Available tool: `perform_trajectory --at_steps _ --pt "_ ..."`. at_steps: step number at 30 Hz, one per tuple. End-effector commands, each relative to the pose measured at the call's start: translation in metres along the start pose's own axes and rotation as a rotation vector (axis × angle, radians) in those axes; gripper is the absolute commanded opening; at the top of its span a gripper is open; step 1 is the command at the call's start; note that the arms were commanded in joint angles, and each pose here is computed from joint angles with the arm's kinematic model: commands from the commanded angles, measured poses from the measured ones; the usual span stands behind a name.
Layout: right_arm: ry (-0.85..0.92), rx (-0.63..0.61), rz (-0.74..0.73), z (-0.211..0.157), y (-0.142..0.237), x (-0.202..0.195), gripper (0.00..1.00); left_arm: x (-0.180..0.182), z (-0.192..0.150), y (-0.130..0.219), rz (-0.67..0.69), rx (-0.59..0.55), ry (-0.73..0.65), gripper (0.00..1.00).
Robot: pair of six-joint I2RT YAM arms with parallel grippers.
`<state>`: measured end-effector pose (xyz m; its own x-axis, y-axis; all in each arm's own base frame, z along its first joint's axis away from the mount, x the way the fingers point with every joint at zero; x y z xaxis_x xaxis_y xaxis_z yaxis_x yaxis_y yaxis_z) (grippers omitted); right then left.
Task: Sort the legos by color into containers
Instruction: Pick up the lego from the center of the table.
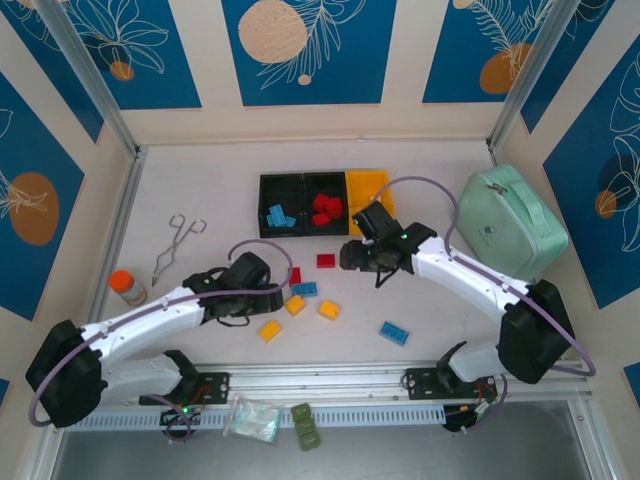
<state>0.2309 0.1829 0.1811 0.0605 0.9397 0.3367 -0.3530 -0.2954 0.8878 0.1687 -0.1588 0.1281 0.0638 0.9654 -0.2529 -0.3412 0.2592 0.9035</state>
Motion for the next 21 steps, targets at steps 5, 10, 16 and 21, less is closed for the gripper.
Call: perform_trajectory --at_steps 5,10,16,21 --pt "-0.074 0.023 0.064 -0.032 0.01 -0.006 0.57 0.003 0.013 -0.017 0.106 -0.042 0.077 0.73" --pt "-0.044 0.057 0.09 -0.051 0.012 0.001 0.57 0.0 0.021 -0.032 0.154 -0.042 0.063 0.73" --pt "-0.016 0.104 0.113 -0.071 0.005 0.008 0.57 0.003 0.023 -0.044 0.215 -0.039 0.053 0.65" --pt "-0.009 0.113 0.118 -0.078 0.003 0.011 0.57 0.005 0.022 -0.053 0.245 -0.016 0.032 0.52"
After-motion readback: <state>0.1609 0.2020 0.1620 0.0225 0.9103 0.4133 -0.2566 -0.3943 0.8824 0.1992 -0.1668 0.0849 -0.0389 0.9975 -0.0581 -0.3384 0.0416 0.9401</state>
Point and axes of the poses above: each hand's point on the last joint's axis, 136 mm out from that joint toward the fingers, its own y axis back along the fingers, its own x axis along the line the jaws close on, z = x × y, the point moved 7 cm from there along y, back along the fingers, and after that the axes turned 8 degrees about -y, right-handed, at the moved point
